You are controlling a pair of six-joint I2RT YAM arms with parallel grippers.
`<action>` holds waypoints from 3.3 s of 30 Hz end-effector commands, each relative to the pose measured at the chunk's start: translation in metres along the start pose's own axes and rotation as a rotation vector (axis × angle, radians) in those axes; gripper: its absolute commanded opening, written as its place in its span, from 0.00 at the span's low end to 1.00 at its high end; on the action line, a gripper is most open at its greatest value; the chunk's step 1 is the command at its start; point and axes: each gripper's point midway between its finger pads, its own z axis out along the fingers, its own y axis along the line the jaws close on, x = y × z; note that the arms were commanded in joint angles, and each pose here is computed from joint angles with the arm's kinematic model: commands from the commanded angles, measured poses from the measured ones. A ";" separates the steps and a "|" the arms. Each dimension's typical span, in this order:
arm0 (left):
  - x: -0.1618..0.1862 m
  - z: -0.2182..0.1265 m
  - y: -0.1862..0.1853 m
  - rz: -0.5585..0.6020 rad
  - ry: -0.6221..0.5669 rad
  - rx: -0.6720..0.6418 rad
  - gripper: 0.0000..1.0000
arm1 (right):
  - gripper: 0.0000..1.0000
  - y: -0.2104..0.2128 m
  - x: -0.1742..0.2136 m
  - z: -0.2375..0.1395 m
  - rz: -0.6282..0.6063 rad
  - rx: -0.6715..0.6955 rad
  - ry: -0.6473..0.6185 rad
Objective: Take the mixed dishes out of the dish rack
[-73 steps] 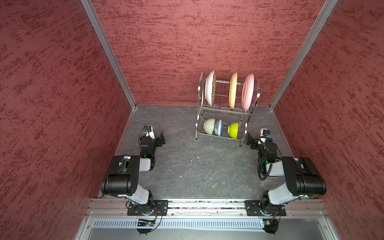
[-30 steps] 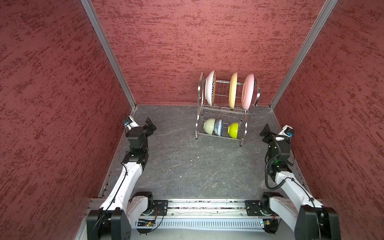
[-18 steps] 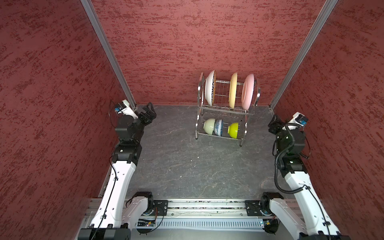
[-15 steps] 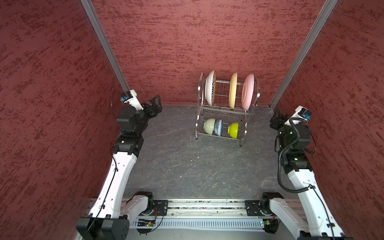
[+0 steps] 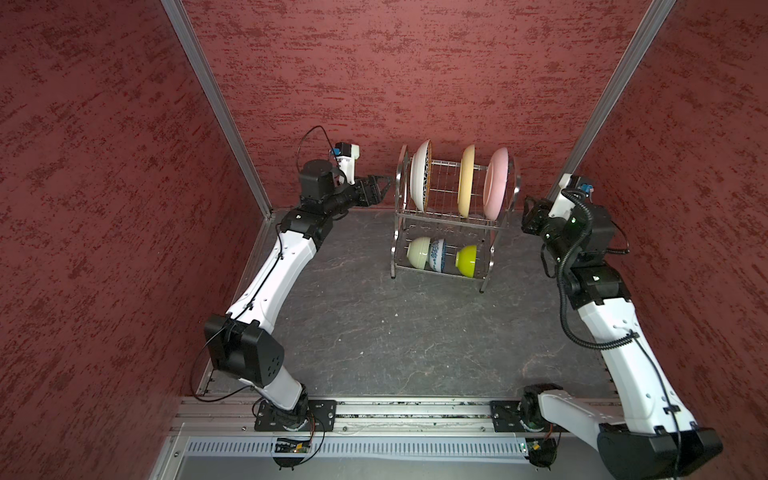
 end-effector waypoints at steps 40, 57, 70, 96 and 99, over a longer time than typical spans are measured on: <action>0.001 0.048 0.017 0.272 0.054 -0.278 0.72 | 0.46 -0.003 -0.010 0.069 -0.002 0.077 0.070; -0.005 0.053 0.009 0.327 0.020 -0.308 0.64 | 0.29 -0.006 -0.005 0.079 -0.020 0.091 0.093; -0.003 0.063 0.008 0.337 0.024 -0.312 0.47 | 0.18 -0.001 0.012 0.096 -0.015 0.048 0.153; -0.012 0.047 -0.008 0.340 -0.014 -0.318 0.09 | 0.00 0.010 0.022 0.102 0.017 -0.014 0.198; -0.013 0.042 -0.008 0.343 -0.021 -0.325 0.09 | 0.00 0.012 0.023 0.103 0.028 -0.025 0.203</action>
